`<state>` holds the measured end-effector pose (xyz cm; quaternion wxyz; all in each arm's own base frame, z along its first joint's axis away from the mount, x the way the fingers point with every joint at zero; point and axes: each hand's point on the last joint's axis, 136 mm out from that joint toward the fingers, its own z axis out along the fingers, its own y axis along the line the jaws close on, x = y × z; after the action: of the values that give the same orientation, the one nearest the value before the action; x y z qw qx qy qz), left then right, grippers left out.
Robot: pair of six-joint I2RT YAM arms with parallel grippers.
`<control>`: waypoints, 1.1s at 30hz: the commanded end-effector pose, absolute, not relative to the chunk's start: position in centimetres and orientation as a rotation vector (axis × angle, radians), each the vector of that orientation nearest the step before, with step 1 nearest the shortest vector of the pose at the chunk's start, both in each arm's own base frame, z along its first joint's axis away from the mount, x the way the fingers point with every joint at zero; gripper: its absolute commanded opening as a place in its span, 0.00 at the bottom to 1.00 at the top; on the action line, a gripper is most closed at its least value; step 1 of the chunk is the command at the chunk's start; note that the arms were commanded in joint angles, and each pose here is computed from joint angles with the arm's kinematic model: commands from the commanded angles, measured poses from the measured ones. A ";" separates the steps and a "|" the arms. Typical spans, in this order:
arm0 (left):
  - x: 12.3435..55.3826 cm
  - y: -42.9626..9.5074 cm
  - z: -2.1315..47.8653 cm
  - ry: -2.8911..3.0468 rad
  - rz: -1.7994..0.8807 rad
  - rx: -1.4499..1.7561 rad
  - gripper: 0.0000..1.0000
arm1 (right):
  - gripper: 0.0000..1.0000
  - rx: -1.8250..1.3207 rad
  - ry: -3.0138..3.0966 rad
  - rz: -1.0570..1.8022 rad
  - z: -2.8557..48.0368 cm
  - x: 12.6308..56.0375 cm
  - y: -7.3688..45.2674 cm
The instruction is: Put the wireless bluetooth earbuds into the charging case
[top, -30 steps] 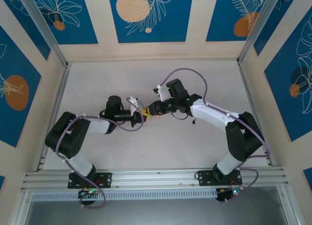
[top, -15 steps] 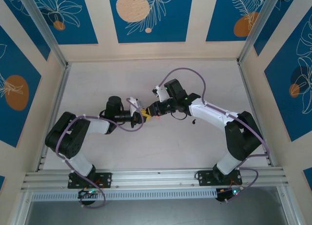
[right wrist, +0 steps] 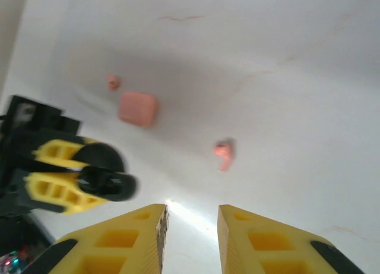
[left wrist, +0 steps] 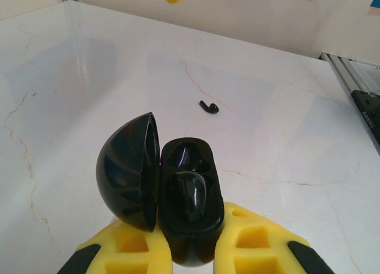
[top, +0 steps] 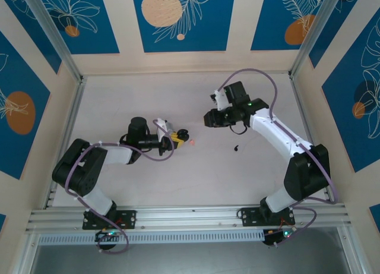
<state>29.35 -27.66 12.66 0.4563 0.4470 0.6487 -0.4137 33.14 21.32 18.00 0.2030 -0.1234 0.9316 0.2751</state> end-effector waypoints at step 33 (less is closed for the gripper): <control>29.1 -27.3 12.8 1.594 -0.994 1.123 0.07 | 0.43 -0.025 3.199 0.287 1.6 31.8 9.4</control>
<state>29.32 -27.44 12.27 0.4503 0.4466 0.6584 -0.4053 33.02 10.35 2.27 -0.0055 -0.0123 0.9939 0.1099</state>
